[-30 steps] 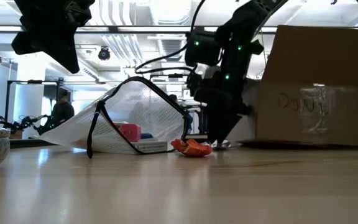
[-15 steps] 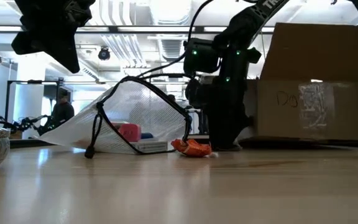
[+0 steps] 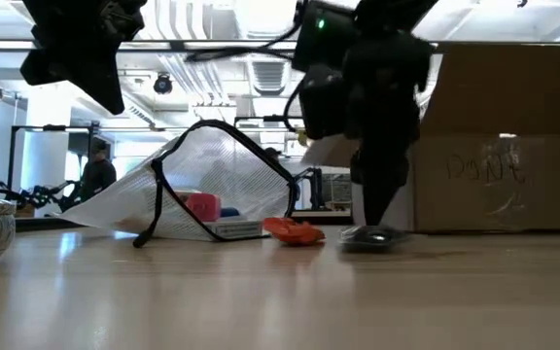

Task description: Unpack boxes

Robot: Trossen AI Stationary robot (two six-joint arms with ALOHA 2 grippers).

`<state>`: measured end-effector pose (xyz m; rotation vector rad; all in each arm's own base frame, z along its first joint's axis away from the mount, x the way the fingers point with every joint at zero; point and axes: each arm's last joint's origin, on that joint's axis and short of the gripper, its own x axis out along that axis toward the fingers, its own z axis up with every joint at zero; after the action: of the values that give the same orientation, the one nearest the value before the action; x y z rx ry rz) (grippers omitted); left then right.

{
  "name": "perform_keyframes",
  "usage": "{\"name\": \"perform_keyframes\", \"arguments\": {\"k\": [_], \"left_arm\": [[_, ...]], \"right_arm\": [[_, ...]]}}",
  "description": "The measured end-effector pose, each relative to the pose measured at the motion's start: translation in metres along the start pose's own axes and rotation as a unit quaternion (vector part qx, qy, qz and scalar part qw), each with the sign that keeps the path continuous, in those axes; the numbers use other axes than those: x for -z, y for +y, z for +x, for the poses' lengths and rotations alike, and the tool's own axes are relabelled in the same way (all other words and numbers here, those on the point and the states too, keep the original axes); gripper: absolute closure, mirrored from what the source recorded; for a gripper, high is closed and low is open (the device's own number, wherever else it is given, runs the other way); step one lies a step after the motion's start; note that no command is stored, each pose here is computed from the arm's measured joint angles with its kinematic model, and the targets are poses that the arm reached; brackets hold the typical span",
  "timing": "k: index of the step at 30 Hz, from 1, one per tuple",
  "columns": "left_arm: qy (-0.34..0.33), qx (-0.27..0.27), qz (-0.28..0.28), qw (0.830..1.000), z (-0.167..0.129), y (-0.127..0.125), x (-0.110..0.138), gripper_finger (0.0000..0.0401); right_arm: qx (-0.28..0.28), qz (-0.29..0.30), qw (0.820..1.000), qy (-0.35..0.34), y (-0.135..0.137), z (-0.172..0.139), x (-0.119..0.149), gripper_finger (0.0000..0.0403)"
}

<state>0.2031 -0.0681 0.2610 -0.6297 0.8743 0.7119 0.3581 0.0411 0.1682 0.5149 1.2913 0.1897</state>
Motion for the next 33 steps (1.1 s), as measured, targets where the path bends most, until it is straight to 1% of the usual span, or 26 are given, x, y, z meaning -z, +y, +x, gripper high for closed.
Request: {"name": "perform_keyframes", "arguments": {"k": [3,6,10,15,18,20,26,29,33], "left_arm": [[0.0,0.0,0.009,1.0,0.0,0.0,0.0,0.0401],[0.008,0.003,0.025,1.0,0.0,0.0,0.0,0.0401],[0.018,0.007,0.036,0.999,0.0,0.0,0.001,0.0401],[0.027,0.011,0.062,0.998,0.0,-0.001,0.002,0.0401],[0.036,0.015,0.088,0.995,0.0,-0.001,0.002,0.0401],[0.037,0.017,0.104,0.994,0.0,-0.001,0.002,0.0401],[0.043,0.024,0.139,0.989,-0.003,0.001,0.002,0.0401],[0.042,0.025,0.156,0.986,-0.005,0.003,0.002,0.0401],[0.04,0.03,0.176,0.983,-0.009,0.006,0.001,0.0395]], "right_arm": [[0.002,-0.006,1.0,-0.009,0.001,0.0,-0.001,0.0188],[0.01,0.017,1.0,-0.018,0.003,-0.002,-0.004,0.018],[0.008,0.073,0.997,-0.038,0.008,-0.009,-0.009,0.0166],[0.037,0.145,0.985,-0.088,0.015,-0.02,-0.013,0.0147],[0.062,0.186,0.974,-0.112,0.018,-0.027,-0.011,0.0134],[0.073,0.212,0.968,-0.115,0.021,-0.029,-0.008,0.0125],[0.1,0.288,0.947,-0.104,0.035,-0.024,0.007,0.0101],[0.123,0.328,0.928,-0.122,0.041,-0.018,0.014,0.0093],[0.145,0.391,0.898,-0.14,0.037,-0.01,0.021,0.0089]]}}
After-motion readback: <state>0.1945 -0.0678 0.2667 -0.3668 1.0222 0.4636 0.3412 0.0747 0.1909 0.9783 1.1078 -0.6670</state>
